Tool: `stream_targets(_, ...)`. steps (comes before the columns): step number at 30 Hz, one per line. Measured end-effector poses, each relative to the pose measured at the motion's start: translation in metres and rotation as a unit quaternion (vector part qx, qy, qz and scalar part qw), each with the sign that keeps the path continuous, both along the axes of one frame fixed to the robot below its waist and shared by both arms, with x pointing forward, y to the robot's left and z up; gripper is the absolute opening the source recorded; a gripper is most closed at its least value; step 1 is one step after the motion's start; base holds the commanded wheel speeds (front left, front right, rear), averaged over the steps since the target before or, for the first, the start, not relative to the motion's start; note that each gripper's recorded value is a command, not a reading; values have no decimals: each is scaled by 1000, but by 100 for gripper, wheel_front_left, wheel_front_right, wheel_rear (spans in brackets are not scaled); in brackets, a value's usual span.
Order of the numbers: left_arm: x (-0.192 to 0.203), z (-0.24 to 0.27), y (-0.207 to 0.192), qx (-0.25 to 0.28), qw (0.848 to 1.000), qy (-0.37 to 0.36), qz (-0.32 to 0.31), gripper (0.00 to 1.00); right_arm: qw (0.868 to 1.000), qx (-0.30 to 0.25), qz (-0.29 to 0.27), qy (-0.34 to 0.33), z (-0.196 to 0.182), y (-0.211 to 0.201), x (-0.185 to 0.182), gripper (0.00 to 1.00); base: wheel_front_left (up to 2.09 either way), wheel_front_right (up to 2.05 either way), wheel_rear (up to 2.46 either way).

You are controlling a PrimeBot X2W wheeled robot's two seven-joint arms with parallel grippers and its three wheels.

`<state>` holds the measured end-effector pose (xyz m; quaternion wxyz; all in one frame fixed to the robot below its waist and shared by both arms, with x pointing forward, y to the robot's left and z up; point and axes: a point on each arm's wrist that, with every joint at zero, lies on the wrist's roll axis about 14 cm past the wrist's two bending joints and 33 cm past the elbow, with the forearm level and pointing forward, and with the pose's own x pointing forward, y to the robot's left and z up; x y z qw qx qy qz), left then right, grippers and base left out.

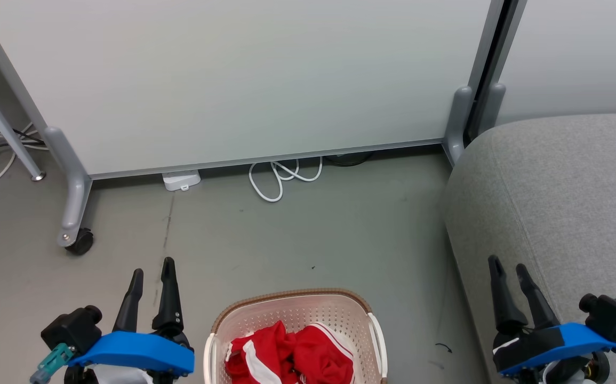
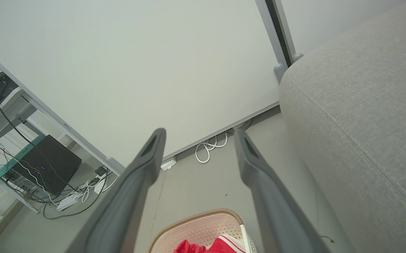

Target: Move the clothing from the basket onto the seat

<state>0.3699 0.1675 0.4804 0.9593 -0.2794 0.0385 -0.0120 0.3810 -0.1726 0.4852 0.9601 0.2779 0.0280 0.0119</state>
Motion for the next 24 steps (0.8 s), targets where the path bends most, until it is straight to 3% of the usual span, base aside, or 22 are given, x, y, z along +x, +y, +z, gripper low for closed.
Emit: stream_targets(24, -1, -1, -7, 116, 993, -18, -20, 100, 992, -120, 29, -20, 4, 11, 1, 100, 0, 0, 0)
